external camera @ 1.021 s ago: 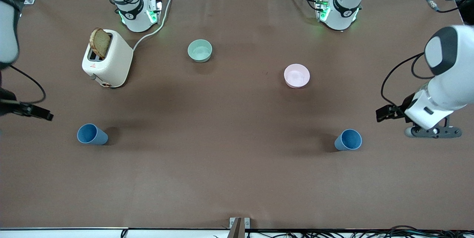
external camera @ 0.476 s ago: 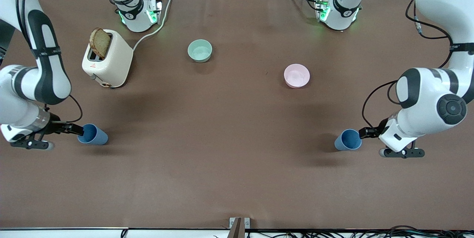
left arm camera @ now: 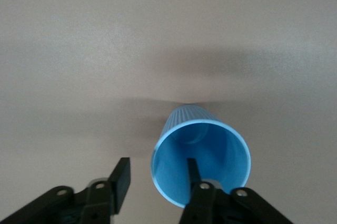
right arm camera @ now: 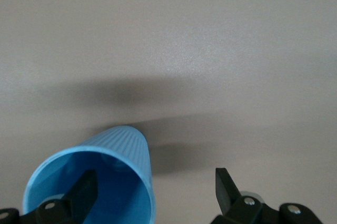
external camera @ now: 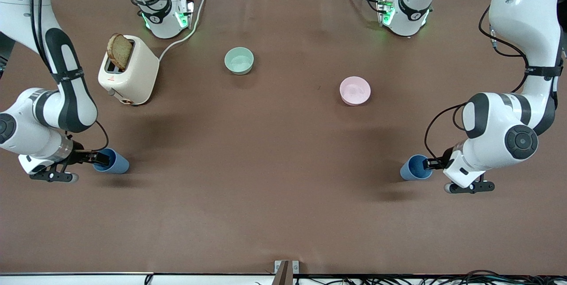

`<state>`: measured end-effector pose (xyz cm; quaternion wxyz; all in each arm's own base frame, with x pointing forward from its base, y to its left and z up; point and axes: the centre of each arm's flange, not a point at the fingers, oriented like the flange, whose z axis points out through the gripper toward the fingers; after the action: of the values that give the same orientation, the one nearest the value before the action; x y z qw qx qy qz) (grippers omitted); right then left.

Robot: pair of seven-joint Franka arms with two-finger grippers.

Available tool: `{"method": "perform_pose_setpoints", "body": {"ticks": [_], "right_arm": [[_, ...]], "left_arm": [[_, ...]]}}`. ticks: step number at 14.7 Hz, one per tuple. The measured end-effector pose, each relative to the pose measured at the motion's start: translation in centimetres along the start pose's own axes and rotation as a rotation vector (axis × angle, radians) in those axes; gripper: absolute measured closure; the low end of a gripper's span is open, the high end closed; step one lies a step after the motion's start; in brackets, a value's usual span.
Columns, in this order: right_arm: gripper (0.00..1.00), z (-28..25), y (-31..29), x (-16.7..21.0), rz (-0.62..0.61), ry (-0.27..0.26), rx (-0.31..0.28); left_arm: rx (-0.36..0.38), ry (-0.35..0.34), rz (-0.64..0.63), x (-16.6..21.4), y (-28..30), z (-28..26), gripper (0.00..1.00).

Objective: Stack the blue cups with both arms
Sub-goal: 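Close both grippers around the rims of the two blue cups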

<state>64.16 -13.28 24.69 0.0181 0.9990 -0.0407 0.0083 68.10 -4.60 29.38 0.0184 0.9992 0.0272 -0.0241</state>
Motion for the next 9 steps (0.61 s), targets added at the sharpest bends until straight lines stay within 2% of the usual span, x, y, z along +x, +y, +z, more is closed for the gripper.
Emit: {"method": "perform_pose_setpoints", "body": {"ticks": [1,2,4,5,6,7,8,9], "right_arm": [[0.04,0.4,0.0,0.0,0.000,-0.003,0.000],[0.09,0.7,-0.1,-0.1,-0.001,-0.006,0.000],[0.27,0.8,-0.3,-0.1,-0.004,-0.008,0.002],[0.43,0.8,-0.4,0.0,-0.006,-0.008,0.002],[0.49,0.8,-0.5,0.0,-0.007,-0.008,0.003],[0.49,0.8,-0.6,0.0,-0.008,-0.007,0.004],[0.56,0.8,-0.7,0.0,-0.008,-0.007,0.005],[0.66,0.8,-0.7,0.0,-0.007,-0.007,0.005]], "left_arm": [[0.000,0.000,0.000,0.0,0.0,0.1,0.51],[-0.001,-0.001,0.000,0.0,0.0,0.2,0.53],[-0.001,-0.007,-0.001,0.1,0.0,0.7,0.57],[0.000,-0.013,-0.001,0.1,-0.1,1.1,0.57],[-0.001,-0.019,-0.001,0.0,-0.1,1.5,0.61],[-0.001,-0.023,-0.001,0.0,-0.1,1.8,0.61],[-0.001,-0.026,-0.001,0.0,-0.1,2.1,0.65],[-0.001,-0.027,-0.001,0.1,-0.1,2.2,0.70]]}}
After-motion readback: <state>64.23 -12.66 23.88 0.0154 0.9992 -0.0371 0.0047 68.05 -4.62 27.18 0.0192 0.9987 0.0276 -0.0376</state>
